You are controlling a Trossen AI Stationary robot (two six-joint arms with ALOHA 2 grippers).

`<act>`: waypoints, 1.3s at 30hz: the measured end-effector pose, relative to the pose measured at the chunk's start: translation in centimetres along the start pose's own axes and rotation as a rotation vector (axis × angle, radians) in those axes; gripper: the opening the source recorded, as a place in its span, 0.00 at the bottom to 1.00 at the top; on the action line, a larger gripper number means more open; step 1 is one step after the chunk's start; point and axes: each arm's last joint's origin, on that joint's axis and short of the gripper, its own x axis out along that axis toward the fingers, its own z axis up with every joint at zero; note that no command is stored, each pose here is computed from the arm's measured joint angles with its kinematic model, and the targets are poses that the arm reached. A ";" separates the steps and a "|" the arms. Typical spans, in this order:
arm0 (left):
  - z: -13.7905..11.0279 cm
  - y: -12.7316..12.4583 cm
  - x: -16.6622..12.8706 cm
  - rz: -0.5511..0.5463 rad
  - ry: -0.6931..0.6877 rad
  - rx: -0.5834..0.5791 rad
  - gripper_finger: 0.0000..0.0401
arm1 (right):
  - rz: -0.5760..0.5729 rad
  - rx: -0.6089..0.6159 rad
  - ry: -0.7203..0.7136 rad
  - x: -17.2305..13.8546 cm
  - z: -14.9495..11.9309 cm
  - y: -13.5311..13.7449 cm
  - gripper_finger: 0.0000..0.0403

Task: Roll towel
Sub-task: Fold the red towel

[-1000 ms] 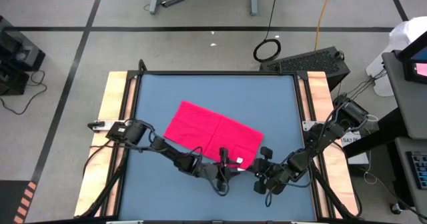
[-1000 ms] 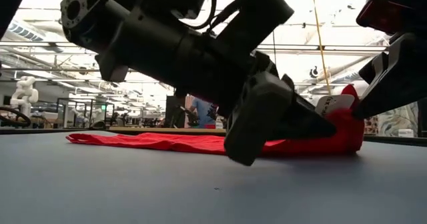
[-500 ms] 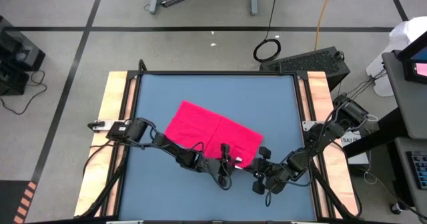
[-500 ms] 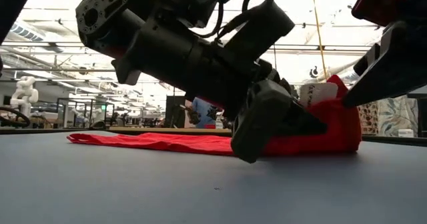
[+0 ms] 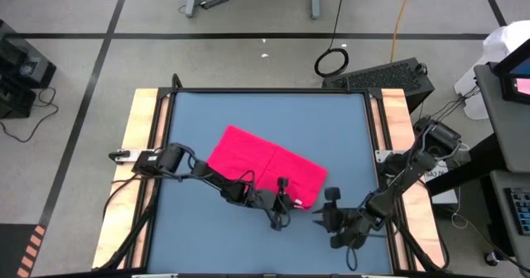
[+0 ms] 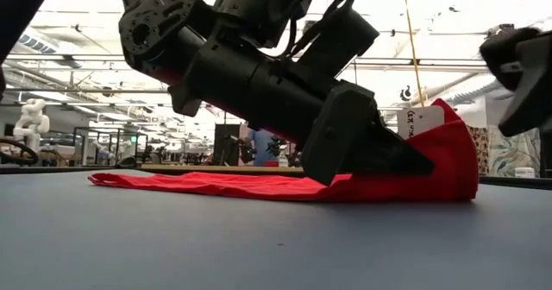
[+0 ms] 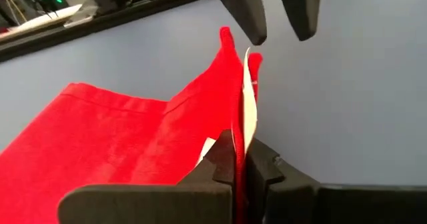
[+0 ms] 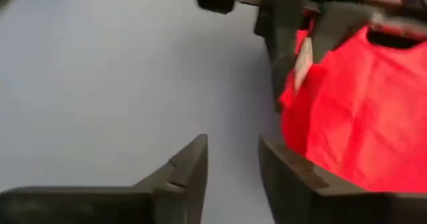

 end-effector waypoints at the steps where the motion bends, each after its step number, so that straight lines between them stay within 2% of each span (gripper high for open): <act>1: 0.0 0.1 0.0 -0.005 0.000 -0.005 0.02 | -0.028 -0.034 -0.013 0.0 -0.1 0.2 0.33; 6: -0.1 0.3 0.1 -0.035 -0.005 -0.012 0.02 | -0.189 -0.148 -0.068 0.2 -0.6 0.4 0.38; 13: 0.0 0.2 0.1 -0.061 -0.010 -0.013 0.02 | -0.236 -0.233 -0.012 2.1 -1.5 0.2 0.45; 18: 0.0 0.2 0.1 -0.060 -0.009 -0.017 0.02 | -0.239 -0.253 -0.042 2.7 -0.9 0.1 0.46; 24: -0.2 0.7 0.1 -0.064 -0.003 -0.043 0.02 | -0.215 -0.287 -0.083 2.8 -0.1 0.3 0.34; 36: -0.2 0.8 0.2 -0.076 -0.001 -0.045 0.02 | -0.224 -0.218 -0.083 3.4 0.3 -0.4 0.04; 39: -0.2 0.9 0.2 -0.062 0.002 -0.045 0.02 | -0.209 -0.213 -0.080 3.4 0.3 -0.4 0.01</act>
